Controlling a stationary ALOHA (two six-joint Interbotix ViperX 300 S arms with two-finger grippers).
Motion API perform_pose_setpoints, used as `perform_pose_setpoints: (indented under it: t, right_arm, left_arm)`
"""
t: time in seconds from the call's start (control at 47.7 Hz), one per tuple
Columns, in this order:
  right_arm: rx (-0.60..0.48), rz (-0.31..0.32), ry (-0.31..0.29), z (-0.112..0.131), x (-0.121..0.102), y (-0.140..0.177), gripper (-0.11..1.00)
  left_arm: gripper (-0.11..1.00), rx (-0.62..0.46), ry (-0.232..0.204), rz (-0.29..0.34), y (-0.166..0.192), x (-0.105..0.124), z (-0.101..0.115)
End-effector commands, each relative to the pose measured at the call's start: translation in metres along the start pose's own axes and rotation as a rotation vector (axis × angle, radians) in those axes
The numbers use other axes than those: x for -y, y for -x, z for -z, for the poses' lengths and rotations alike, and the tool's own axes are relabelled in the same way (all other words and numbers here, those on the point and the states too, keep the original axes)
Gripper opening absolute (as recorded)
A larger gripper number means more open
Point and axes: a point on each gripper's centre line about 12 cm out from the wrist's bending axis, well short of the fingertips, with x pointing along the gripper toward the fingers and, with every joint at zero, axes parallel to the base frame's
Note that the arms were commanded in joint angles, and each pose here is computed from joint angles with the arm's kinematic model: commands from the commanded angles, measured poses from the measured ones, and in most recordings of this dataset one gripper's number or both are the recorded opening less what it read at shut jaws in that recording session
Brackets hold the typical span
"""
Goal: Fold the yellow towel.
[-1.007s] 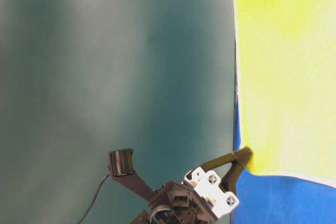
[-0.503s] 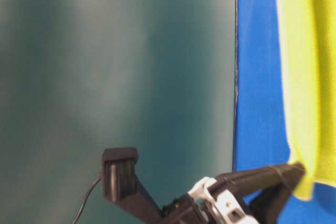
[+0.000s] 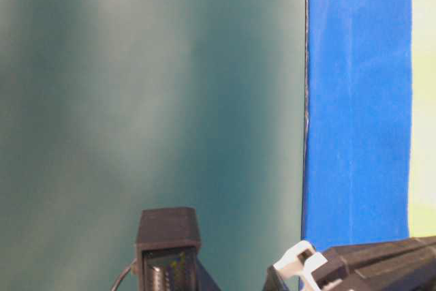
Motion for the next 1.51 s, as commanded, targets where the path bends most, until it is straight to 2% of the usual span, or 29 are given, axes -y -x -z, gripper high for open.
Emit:
perform_pose_setpoints:
  t: [0.0, 0.315, 0.398, 0.482, 0.524, 0.608, 0.692, 0.734, 0.839, 0.902, 1.049, 1.174, 1.279, 1.489]
  right_arm:
    - [0.028, -0.029, 0.013, -0.007, -0.010, 0.000, 0.02]
    - [0.031, -0.037, 0.011, -0.007, -0.013, -0.003, 0.02]
    - [0.031, -0.039, -0.002, -0.007, -0.013, -0.003, 0.02]
    - [0.034, -0.041, -0.013, -0.008, -0.013, -0.002, 0.04]
    - [0.034, -0.041, -0.016, -0.008, -0.014, -0.002, 0.11]
    - [0.047, -0.048, -0.013, -0.012, -0.016, 0.001, 0.38]
    - [0.054, -0.051, -0.007, -0.014, -0.017, 0.007, 0.60]
    - [0.059, -0.053, -0.004, -0.015, -0.017, 0.011, 0.65]
    - [0.083, -0.054, 0.023, -0.019, -0.017, 0.024, 0.58]
    - [0.107, -0.037, 0.039, -0.022, -0.010, 0.030, 0.59]
    - [0.145, 0.076, -0.023, -0.032, 0.030, 0.034, 0.59]
    - [0.143, 0.151, -0.041, -0.035, 0.054, 0.032, 0.59]
    - [0.117, 0.187, -0.051, -0.034, 0.066, 0.026, 0.59]
    - [0.054, 0.219, -0.076, -0.028, 0.079, 0.006, 0.59]
  left_arm:
    - [0.01, 0.034, -0.005, 0.008, 0.003, 0.004, -0.011]
    - [0.03, 0.046, -0.006, 0.008, 0.003, 0.004, -0.014]
    - [0.12, 0.044, -0.007, 0.007, 0.003, 0.004, -0.013]
    - [0.27, 0.052, -0.011, 0.008, 0.004, 0.004, -0.016]
    - [0.34, 0.055, -0.012, 0.009, 0.005, 0.004, -0.017]
    - [0.44, 0.064, -0.015, 0.009, 0.010, 0.005, -0.022]
    - [0.50, 0.073, -0.018, 0.009, 0.017, 0.005, -0.026]
    - [0.50, 0.080, -0.020, 0.010, 0.022, 0.005, -0.028]
    - [0.50, 0.092, -0.024, 0.008, 0.035, 0.004, -0.033]
    - [0.50, 0.106, -0.019, 0.002, 0.040, 0.001, -0.036]
    - [0.50, 0.103, 0.011, -0.045, 0.043, -0.023, -0.032]
    - [0.50, 0.086, 0.044, -0.089, 0.040, -0.045, -0.026]
    - [0.50, 0.075, 0.064, -0.111, 0.035, -0.057, -0.021]
    - [0.50, 0.054, 0.091, -0.150, 0.017, -0.079, -0.007]
